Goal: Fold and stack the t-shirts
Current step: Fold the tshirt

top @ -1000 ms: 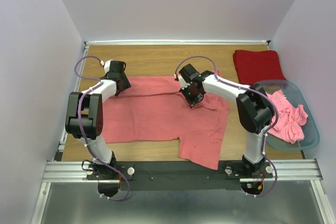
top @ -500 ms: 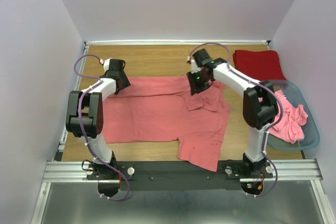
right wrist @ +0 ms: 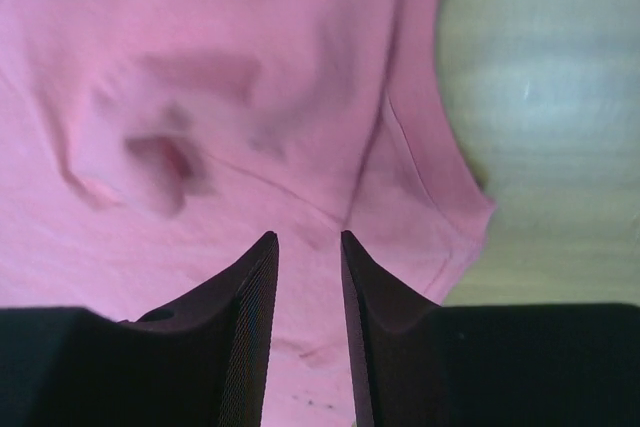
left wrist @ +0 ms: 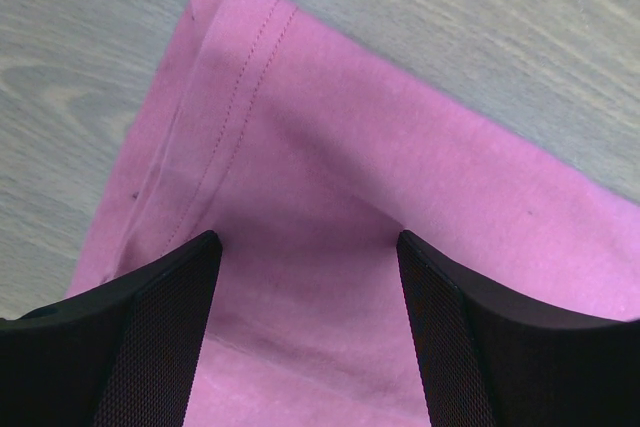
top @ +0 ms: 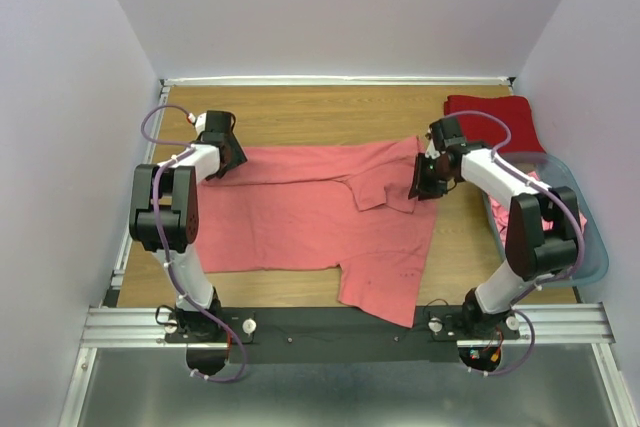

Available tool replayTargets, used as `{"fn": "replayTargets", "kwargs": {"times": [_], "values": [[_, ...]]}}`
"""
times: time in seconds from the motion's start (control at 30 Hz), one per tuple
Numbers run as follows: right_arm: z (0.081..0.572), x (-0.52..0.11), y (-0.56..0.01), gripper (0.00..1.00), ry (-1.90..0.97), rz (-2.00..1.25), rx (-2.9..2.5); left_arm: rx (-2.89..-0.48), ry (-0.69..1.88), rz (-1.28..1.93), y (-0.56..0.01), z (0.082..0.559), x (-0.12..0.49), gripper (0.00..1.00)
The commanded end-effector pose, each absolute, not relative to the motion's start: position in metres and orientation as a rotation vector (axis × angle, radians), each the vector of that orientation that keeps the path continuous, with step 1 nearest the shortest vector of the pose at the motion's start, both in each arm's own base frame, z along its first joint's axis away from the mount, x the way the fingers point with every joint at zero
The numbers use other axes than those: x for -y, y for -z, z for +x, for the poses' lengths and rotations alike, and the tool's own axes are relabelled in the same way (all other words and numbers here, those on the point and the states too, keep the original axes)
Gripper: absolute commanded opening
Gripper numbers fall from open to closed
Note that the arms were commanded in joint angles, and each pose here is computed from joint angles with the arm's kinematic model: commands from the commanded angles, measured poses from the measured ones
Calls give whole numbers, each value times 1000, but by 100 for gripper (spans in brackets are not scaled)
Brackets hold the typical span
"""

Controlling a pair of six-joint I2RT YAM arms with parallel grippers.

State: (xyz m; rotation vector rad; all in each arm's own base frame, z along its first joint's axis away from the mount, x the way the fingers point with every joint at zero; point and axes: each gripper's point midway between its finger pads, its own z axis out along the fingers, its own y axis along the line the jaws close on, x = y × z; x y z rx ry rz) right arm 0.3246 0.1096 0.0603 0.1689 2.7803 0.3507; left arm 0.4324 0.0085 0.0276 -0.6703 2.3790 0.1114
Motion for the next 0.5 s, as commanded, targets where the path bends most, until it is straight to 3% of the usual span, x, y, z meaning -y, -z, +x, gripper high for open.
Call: {"fn": "replayTargets", "kwargs": {"times": [0.0,0.47], "values": [[317,-118,-57,39,-466,320,-2750,-2375,-86,-694,-26,439,-9,79],[308,-116,-30,38,-472,448,-2724,-2367,-85,-695,-32,435,-11,79]]}}
